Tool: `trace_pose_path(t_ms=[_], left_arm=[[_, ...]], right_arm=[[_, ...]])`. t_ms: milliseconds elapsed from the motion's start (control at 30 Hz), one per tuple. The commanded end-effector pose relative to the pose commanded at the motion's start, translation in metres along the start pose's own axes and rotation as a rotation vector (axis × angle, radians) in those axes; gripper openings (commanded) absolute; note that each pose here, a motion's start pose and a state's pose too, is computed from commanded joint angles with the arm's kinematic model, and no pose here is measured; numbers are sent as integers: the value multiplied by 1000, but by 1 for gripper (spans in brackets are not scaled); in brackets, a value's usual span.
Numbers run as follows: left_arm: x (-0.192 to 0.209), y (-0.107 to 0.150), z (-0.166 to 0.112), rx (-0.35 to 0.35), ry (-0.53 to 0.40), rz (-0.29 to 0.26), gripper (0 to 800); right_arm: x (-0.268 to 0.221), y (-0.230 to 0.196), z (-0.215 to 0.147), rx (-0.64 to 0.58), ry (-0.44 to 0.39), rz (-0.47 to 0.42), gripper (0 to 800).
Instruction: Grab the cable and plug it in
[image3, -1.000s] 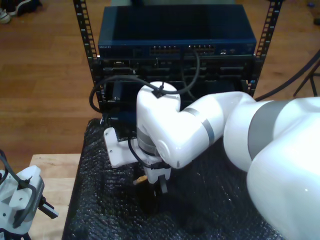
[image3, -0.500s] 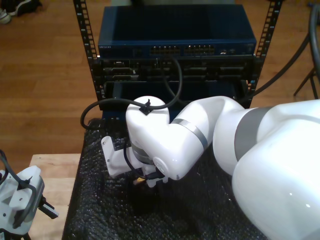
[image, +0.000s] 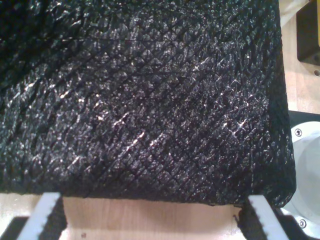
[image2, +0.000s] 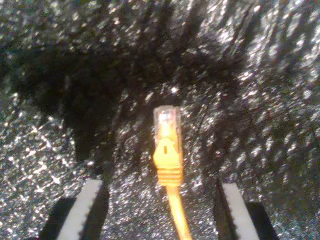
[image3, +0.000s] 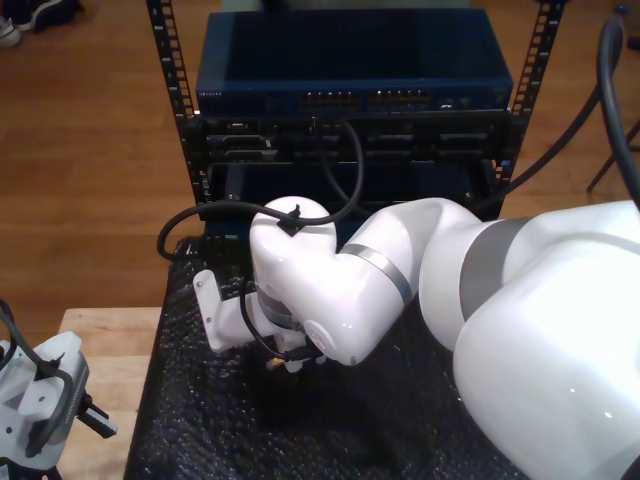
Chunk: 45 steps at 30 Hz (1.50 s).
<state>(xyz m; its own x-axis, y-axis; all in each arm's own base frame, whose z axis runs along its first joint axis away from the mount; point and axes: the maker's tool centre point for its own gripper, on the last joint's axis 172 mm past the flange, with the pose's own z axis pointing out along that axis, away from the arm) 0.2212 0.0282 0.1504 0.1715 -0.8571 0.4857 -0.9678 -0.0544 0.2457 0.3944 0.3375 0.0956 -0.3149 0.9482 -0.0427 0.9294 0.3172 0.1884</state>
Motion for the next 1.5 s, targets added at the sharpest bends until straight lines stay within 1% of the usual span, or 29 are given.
trace_pose_path(t_ms=[167, 200, 367, 467, 867, 1200, 1433, 1500], left_arm=[[0, 0, 0, -1, 1, 0, 800], [0, 0, 0, -1, 1, 0, 800], [1, 1, 0, -4, 2, 2, 800], [1, 1, 0, -4, 2, 0, 800], [1, 2, 1, -7, 4, 2, 800], [1, 1, 0, -5, 3, 1, 800], [1, 1, 0, -5, 3, 2, 800], [1, 1, 0, -5, 3, 1, 800]], right_arm=[[1, 1, 1, -5, 1, -6, 456], [1, 2, 0, -9, 0, -9, 442], [1, 2, 2, -17, 0, -16, 439], [3, 2, 5, -20, 4, -19, 411], [2, -1, 8, -16, -1, -25, 381], [2, 1, 8, -20, 1, -23, 320], [3, 3, 7, -30, 6, -24, 257], [3, 3, 7, -30, 6, -24, 255]])
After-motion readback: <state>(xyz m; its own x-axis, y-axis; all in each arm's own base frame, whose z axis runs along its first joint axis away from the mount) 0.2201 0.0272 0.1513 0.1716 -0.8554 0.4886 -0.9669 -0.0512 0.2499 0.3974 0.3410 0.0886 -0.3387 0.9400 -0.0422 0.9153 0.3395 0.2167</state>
